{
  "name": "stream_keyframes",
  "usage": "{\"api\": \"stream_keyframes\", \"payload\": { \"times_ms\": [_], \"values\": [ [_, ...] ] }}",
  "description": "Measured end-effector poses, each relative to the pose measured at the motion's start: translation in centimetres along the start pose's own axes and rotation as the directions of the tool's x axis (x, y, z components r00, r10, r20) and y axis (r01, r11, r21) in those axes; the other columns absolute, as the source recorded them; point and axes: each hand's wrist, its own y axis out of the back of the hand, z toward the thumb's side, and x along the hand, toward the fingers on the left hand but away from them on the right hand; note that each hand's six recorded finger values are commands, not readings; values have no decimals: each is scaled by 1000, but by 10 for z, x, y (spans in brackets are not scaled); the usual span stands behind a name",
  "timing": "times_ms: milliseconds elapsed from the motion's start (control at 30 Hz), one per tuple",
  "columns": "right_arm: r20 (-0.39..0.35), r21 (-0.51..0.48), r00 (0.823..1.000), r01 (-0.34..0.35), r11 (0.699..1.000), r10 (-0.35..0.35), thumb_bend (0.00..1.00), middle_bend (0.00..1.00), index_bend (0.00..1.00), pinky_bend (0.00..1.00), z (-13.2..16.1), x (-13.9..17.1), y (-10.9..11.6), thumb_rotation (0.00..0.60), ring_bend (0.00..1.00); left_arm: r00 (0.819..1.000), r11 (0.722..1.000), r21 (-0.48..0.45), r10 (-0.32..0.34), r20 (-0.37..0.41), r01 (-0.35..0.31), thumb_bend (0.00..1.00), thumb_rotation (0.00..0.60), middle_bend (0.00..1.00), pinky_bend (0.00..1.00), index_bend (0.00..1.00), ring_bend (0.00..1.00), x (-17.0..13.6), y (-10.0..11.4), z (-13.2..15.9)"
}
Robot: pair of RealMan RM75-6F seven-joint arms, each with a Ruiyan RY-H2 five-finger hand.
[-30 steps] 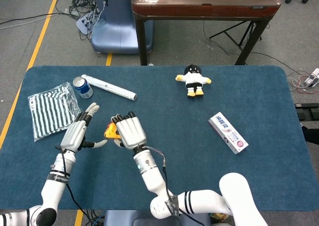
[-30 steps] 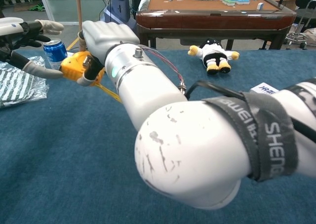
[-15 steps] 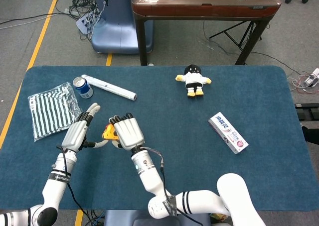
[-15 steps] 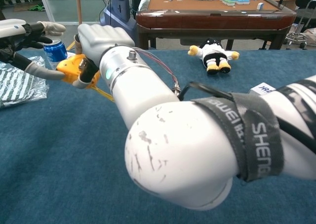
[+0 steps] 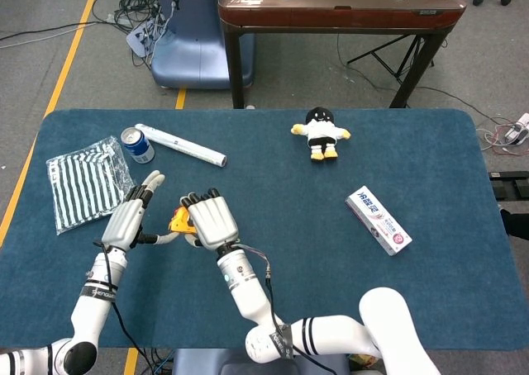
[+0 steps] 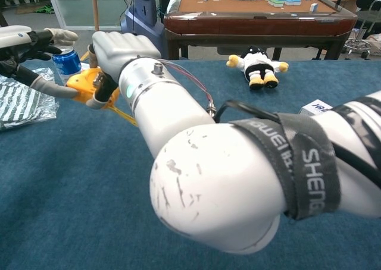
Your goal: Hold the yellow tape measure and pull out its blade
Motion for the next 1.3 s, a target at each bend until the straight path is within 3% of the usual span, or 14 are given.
{"api": "stream_keyframes", "payload": {
  "times_ms": [800,1067,1300],
  "values": [
    [-4,-11,1000,9,1000,-9,510,542,573,237,-5,3,5,600,420,999,1000,21,16,-38,-15,141,600,0,0,7,0,-1,6,-10],
    [2,-15,1000,6,1000,-6,510,542,573,237,-9,3,5,600,424,998,999,26,29,-51,-27,168,600,0,0,191,0,0,8,-11],
    [3,-18,1000,6,1000,-5,510,542,573,237,-12,2,6,600,426,998,999,40,34,-60,-32,168,600,0,0,257,0,0,10,-13]
  ]
}}
